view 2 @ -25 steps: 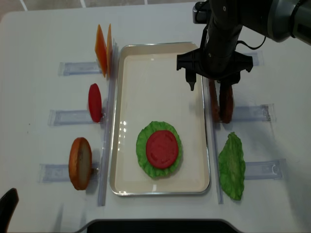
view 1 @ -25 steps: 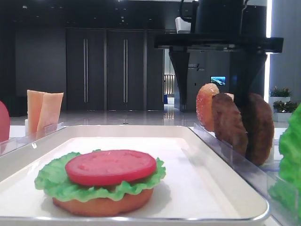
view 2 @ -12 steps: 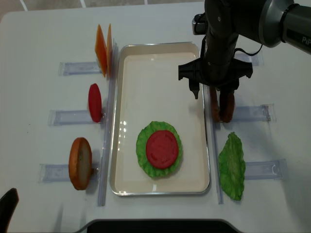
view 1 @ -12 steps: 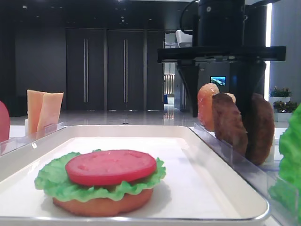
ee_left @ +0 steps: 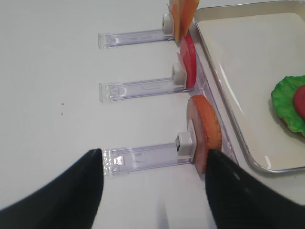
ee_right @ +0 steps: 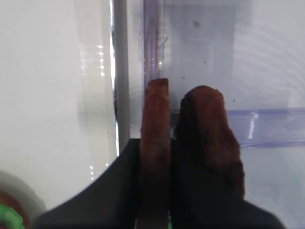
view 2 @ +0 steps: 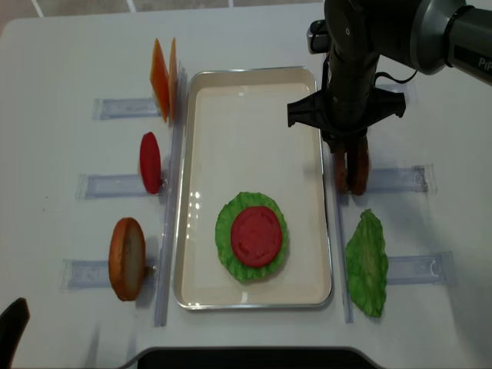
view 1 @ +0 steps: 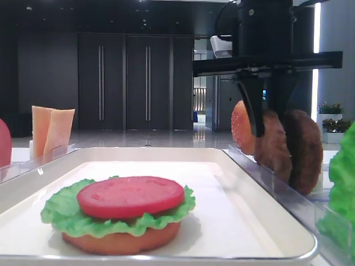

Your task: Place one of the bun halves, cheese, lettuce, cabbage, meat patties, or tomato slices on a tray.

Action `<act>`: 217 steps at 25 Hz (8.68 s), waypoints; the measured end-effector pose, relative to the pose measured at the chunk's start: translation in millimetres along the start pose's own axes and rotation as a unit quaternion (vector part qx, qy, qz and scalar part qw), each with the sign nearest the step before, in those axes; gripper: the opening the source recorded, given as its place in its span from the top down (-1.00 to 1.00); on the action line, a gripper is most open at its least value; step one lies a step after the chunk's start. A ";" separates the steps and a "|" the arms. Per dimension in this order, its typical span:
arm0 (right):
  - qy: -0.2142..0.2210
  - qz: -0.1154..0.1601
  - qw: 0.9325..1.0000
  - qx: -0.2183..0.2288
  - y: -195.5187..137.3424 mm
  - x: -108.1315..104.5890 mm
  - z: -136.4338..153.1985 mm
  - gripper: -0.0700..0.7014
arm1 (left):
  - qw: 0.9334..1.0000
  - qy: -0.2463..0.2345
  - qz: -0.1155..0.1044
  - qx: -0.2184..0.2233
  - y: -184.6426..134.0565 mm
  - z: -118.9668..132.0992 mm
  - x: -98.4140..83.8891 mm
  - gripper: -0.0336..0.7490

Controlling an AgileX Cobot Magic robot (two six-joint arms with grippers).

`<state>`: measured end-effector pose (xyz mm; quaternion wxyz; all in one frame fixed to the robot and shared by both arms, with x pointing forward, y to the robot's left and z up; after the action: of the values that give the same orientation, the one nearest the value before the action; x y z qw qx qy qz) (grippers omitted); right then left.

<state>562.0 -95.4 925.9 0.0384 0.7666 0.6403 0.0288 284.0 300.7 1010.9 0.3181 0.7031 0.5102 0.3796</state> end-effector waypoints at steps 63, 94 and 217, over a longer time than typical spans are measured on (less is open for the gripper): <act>0.454 -0.047 0.887 -0.074 -118.5 64.6 -100.2 0.54 | 1.000 0.000 0.000 0.000 0.0 0.0 0.0 -0.40; 0.464 -0.100 0.880 0.008 -111.9 74.3 -39.7 0.54 | 1.000 0.000 0.000 0.000 0.0 0.0 0.0 -0.40; 0.128 -0.096 0.987 -0.020 -27.6 -45.0 -98.5 -0.36 | 1.000 0.000 0.000 0.000 0.0 0.0 0.0 -0.40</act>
<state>517.7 -132.6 1021.5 -0.0262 0.6905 0.7100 0.1356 284.0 300.7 1010.9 0.3181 0.7031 0.5102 0.3796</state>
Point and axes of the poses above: a point on each arm's last joint axis where the gripper is mounted, z pointing out along that axis toward the gripper, x along the wrist's bending axis when the last joint is at zero, y = z × x, the point moved 6 cm from there along z, pointing out along that axis toward the gripper, and after that the axes turned 12 degrees about z, right-handed, at the moved point
